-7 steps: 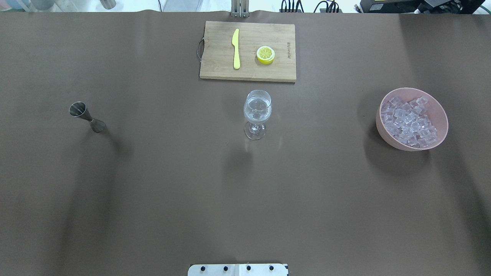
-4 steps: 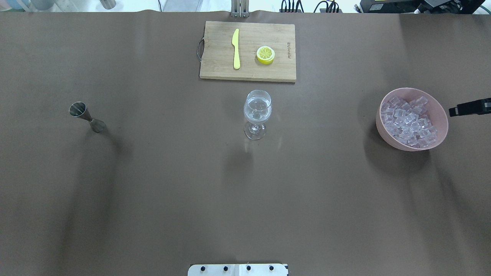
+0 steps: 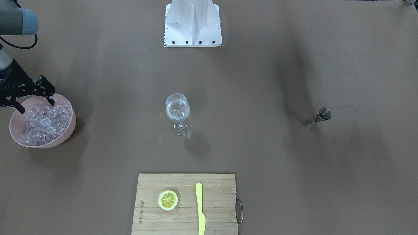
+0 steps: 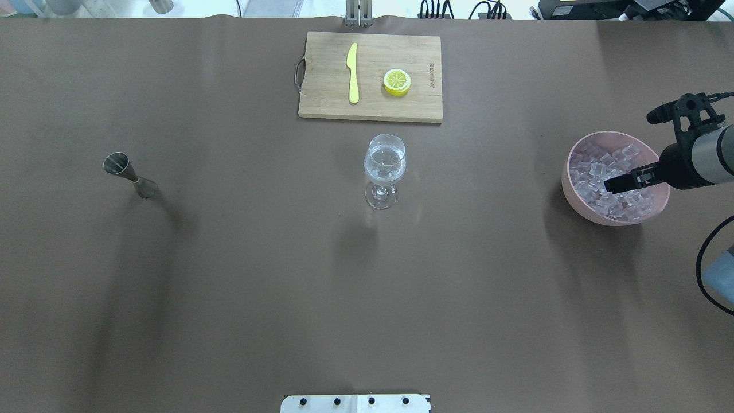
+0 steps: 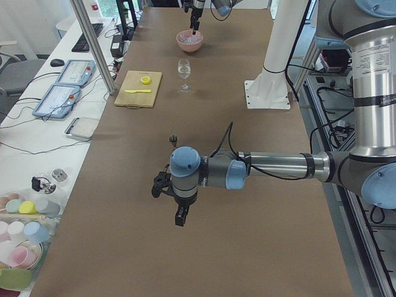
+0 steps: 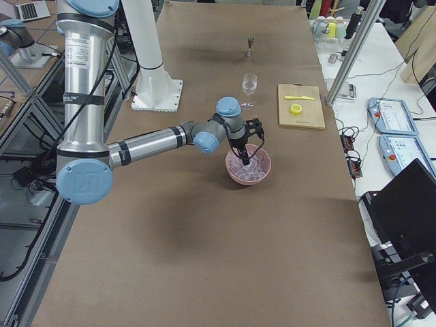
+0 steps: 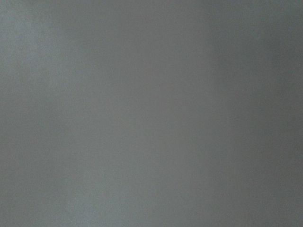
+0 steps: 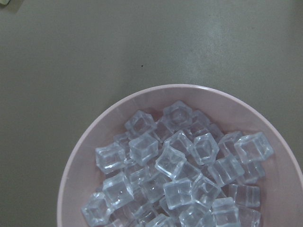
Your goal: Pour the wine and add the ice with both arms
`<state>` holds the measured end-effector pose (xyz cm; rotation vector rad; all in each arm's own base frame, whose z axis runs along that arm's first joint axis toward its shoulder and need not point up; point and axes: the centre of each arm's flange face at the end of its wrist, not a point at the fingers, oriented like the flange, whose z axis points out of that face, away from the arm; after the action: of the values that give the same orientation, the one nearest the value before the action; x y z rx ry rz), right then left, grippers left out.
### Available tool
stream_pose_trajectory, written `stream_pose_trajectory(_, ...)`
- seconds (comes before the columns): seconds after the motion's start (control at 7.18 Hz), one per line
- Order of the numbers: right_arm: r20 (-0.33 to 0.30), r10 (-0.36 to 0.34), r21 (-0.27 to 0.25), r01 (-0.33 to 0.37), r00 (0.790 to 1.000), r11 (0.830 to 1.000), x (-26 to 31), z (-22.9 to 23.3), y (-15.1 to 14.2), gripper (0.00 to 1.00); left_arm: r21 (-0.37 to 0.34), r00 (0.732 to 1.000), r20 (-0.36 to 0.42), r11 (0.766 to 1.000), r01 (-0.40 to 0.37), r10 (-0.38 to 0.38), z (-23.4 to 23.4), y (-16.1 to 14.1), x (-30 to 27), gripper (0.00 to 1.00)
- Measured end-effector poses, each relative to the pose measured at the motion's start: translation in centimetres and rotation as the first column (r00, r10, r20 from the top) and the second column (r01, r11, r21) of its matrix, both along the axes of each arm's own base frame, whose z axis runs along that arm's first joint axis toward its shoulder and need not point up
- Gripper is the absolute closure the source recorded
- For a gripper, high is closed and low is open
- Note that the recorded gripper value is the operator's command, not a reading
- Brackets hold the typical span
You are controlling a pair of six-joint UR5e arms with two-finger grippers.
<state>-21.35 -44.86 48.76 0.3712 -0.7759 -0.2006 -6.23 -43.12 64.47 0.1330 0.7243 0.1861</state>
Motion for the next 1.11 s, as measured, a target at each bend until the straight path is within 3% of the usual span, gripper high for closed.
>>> stream_pose_trajectory(0.42,-0.04,-0.071,0.044,0.073,0.997,0.996,-1.2,1.4,-1.2,0.16,0.004,1.0,0.001,1.0,0.0,0.0,-0.1,-0.1,0.0,0.01)
stream_pose_trajectory(0.84,-0.075,-0.124,0.091,0.131,0.989,0.987,-2.0,2.1,-2.3,0.49,0.006,1.0,0.0,1.0,-0.002,0.002,-0.2,-0.1,0.0,0.01)
stream_pose_trajectory(1.11,-0.078,-0.125,0.095,0.132,0.989,0.987,-2.1,2.1,-3.0,0.64,0.007,1.0,0.001,1.0,-0.002,0.002,-0.2,-0.1,-0.1,0.01)
